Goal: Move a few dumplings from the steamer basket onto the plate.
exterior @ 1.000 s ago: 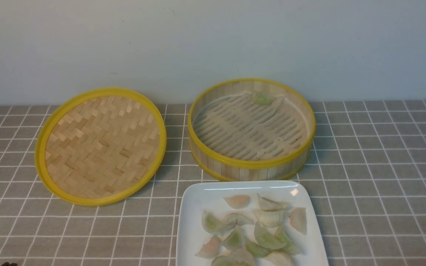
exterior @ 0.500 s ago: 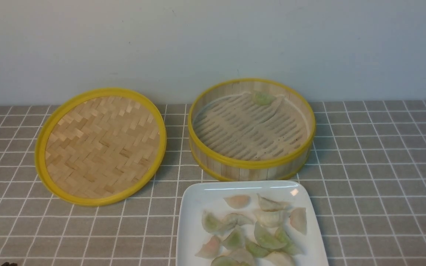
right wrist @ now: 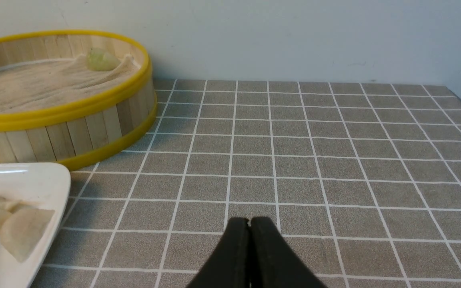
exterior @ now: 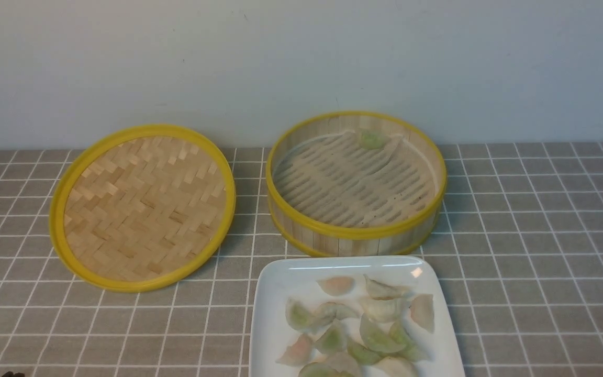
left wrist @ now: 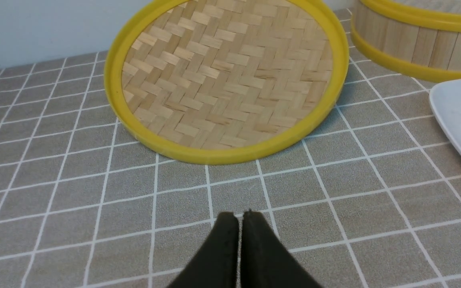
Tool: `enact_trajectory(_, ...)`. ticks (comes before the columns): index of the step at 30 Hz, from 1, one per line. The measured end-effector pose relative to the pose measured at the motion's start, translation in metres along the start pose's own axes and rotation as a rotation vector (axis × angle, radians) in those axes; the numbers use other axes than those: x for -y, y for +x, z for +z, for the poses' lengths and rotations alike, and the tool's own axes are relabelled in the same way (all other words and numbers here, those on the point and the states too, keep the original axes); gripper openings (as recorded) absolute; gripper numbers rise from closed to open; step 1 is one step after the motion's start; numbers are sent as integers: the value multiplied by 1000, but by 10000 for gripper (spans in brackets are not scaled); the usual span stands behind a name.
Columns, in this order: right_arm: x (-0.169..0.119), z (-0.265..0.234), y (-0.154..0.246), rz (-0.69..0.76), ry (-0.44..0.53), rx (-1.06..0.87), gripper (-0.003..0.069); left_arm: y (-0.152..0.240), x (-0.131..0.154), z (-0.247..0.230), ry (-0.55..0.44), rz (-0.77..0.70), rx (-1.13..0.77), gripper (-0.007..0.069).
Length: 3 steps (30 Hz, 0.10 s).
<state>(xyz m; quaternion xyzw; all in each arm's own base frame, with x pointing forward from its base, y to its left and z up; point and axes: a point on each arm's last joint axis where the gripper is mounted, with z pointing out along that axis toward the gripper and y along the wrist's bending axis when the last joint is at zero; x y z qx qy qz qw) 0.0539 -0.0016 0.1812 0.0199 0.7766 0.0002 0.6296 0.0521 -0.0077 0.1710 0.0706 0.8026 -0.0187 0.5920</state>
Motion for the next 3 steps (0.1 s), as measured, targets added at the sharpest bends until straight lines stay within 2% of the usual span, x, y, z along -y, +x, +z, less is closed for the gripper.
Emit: enact_trajectory(3,0,0,0,0,0,0,-15,0,0,0,0,0,0,-5)
